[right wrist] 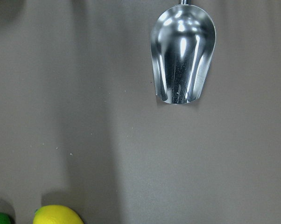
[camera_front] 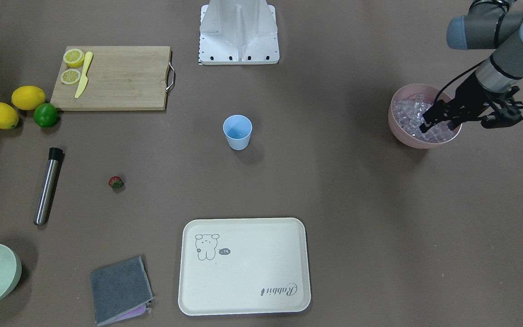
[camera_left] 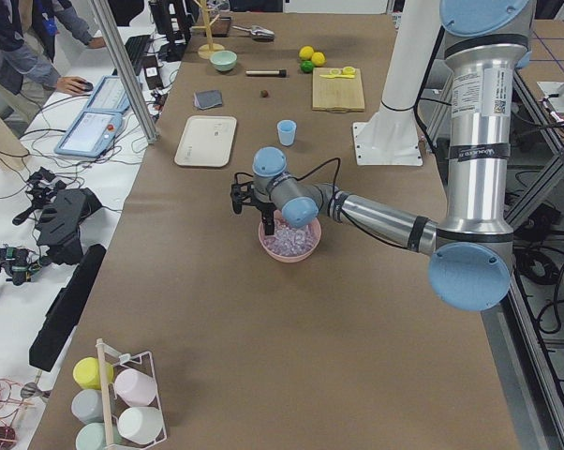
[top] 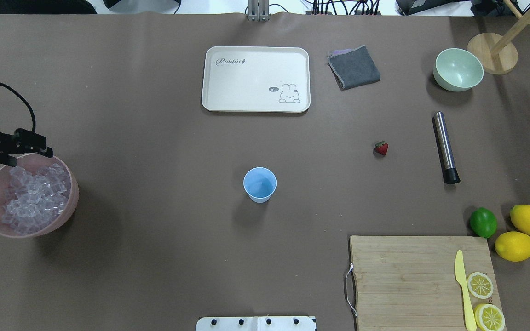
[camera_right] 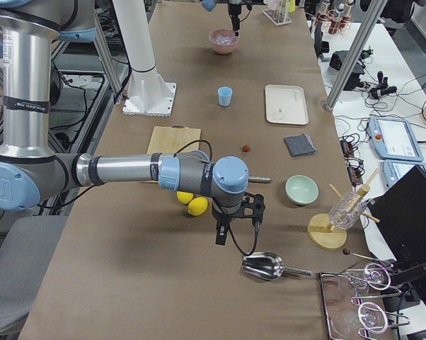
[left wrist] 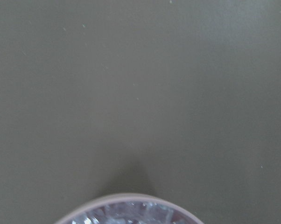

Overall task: Mash ice and strawberries in cup
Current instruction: 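Lower the left gripper into the pink bowl of ice cubes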

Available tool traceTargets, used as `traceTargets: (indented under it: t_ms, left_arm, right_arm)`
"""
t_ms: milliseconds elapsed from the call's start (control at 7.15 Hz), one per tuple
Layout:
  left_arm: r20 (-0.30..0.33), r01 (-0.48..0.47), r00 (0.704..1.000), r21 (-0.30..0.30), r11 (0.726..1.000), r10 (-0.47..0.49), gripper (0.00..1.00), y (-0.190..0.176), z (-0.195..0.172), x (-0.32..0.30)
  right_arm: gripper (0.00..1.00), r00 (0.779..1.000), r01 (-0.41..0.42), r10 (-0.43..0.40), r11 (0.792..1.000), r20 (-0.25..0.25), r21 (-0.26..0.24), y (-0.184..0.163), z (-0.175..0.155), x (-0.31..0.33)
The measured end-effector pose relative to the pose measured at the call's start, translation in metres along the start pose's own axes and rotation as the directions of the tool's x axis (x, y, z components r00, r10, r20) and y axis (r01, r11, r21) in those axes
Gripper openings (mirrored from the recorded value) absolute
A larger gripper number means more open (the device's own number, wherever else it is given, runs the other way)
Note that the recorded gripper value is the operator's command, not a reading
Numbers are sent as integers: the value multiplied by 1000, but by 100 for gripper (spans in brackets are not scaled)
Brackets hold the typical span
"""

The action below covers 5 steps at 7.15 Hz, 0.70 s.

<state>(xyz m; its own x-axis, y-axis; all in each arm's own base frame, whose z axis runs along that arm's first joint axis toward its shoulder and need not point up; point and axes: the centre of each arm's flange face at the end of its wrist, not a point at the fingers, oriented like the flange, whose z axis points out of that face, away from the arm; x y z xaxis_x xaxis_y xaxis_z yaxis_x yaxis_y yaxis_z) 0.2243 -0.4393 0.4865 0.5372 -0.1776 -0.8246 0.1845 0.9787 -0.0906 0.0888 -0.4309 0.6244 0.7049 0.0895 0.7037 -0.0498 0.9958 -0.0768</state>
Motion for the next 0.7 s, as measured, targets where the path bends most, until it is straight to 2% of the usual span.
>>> traceTargets:
  t_ms: [699]
  left_arm:
    - [0, 30, 1000, -16, 999, -30, 91, 37, 13, -35]
  right_arm:
    - [100, 1000, 4, -4, 1000, -2, -4, 2, 2, 3]
